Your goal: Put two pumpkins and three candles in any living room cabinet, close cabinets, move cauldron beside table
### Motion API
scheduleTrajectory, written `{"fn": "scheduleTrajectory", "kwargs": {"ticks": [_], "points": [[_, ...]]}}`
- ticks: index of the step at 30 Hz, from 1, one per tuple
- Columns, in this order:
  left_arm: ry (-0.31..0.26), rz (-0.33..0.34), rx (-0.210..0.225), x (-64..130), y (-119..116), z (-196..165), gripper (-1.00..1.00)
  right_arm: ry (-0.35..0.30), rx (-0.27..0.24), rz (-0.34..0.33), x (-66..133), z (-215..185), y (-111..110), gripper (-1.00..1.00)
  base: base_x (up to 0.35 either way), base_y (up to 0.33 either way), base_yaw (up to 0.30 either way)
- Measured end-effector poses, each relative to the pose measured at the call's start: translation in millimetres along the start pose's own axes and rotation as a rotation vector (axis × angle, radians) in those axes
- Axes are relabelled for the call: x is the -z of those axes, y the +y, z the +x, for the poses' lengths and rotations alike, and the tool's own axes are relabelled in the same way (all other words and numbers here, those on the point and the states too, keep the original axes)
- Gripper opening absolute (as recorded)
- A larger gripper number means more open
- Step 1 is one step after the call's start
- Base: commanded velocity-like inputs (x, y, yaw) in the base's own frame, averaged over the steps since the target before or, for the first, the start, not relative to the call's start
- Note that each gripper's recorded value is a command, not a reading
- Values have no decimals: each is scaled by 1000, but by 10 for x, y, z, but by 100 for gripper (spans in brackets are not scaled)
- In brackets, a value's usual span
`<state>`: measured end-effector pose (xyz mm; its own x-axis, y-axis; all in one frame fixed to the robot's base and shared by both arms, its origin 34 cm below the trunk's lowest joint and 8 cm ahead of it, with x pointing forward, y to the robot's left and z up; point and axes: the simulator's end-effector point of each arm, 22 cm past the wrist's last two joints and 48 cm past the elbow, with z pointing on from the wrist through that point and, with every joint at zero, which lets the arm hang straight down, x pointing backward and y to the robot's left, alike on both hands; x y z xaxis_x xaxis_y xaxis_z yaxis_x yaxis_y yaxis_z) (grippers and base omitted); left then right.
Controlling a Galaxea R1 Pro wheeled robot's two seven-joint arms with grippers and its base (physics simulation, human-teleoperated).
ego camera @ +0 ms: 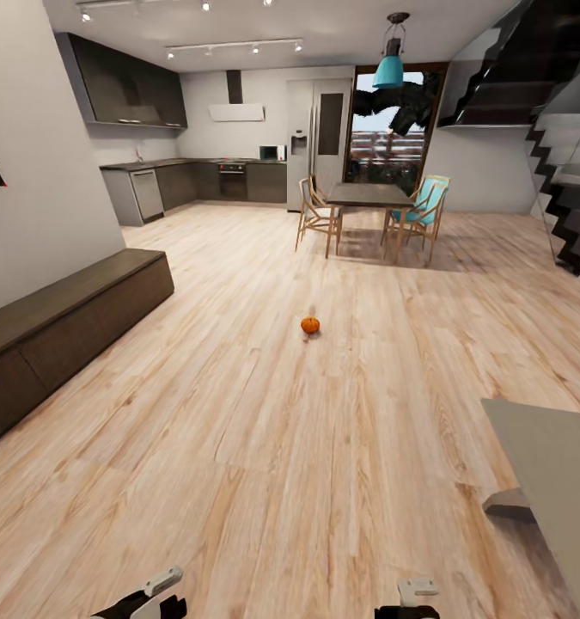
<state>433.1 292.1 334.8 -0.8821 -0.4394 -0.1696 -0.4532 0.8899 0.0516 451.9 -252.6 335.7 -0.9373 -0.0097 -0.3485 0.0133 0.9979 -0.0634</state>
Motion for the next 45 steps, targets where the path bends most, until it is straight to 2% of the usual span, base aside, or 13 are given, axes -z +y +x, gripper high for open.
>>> {"fn": "scheduleTrajectory", "kwargs": {"ticks": [26,45], "points": [[2,3,-1,-2,-2,13,100,-3,-1,-3,2,2,21,100,320,-1,1],[10,-1,-2,-26,13,50,100,12,5,-3,-11,93,25,100,300,-83,209]]}}
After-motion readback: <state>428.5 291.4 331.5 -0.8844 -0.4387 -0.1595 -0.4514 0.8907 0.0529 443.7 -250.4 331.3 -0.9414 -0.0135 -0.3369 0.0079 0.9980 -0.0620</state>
